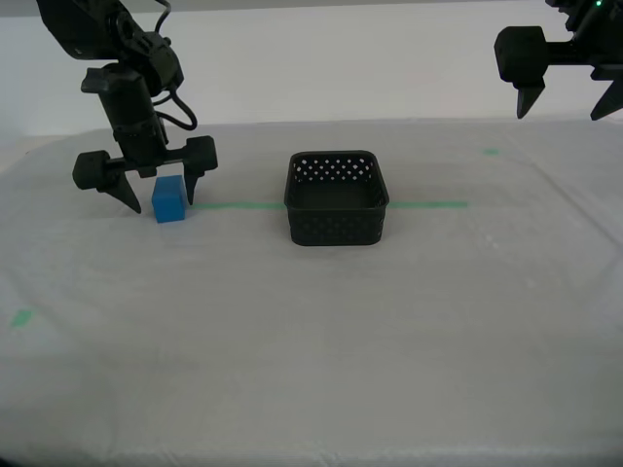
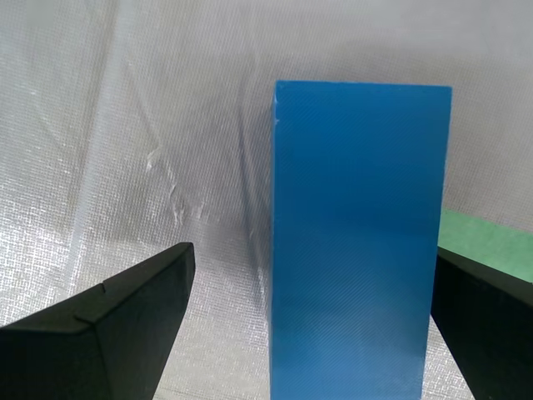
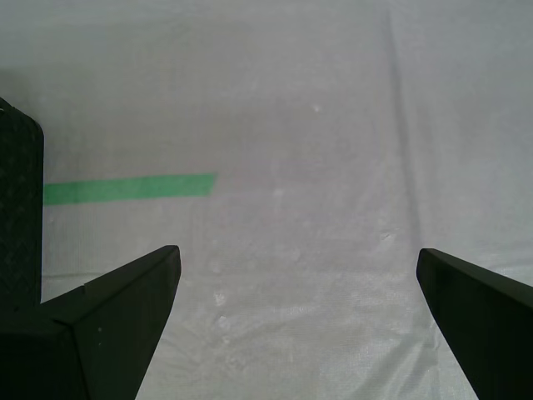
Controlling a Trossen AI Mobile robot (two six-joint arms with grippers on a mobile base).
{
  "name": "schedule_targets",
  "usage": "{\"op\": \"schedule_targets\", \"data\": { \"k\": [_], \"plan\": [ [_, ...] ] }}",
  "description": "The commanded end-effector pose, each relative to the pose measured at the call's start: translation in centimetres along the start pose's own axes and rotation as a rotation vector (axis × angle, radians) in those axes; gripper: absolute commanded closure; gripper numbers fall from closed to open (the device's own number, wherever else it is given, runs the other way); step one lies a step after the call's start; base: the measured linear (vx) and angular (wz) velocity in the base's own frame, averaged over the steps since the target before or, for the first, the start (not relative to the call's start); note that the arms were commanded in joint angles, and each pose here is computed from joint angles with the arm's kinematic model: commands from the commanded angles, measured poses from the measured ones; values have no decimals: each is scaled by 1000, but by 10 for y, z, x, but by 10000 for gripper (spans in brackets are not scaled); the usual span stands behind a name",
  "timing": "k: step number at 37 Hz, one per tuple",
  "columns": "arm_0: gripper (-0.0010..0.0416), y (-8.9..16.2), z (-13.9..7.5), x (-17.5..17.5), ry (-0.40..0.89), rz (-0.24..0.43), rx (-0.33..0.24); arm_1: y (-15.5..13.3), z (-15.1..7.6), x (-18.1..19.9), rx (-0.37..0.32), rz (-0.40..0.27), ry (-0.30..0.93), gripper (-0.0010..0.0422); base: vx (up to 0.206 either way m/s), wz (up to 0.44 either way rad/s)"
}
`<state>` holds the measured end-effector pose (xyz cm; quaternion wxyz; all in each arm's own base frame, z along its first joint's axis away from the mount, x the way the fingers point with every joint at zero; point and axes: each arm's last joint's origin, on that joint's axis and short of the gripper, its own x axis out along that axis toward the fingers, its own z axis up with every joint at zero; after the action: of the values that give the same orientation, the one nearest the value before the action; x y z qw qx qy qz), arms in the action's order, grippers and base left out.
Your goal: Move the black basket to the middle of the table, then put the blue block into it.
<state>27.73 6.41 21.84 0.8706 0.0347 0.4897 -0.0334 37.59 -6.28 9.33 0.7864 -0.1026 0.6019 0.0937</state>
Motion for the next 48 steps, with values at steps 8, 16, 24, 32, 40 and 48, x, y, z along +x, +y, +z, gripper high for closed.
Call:
{"op": "schedule_targets", "data": {
  "k": [8, 16, 24, 32, 40, 48],
  "plan": [
    [7, 0, 0, 0, -1, -4, 1, -2, 3, 0, 7, -14, -38, 51, 0, 0],
    [7, 0, 0, 0, -1, -4, 1, -2, 3, 0, 6, -14, -38, 81, 0, 0],
    [7, 0, 0, 0, -1, -4, 1, -2, 3, 0, 3, -24, -31, 149, 0, 0],
    [7, 0, 0, 0, -1, -4, 1, -2, 3, 0, -10, -23, -29, 226, 0, 0],
    [7, 0, 0, 0, -1, -4, 1, -2, 3, 0, -26, -24, -30, 324, 0, 0],
    [7, 0, 0, 0, -2, -3, 1, -2, 3, -1, -20, -25, -32, 416, 0, 0]
  ]
}}
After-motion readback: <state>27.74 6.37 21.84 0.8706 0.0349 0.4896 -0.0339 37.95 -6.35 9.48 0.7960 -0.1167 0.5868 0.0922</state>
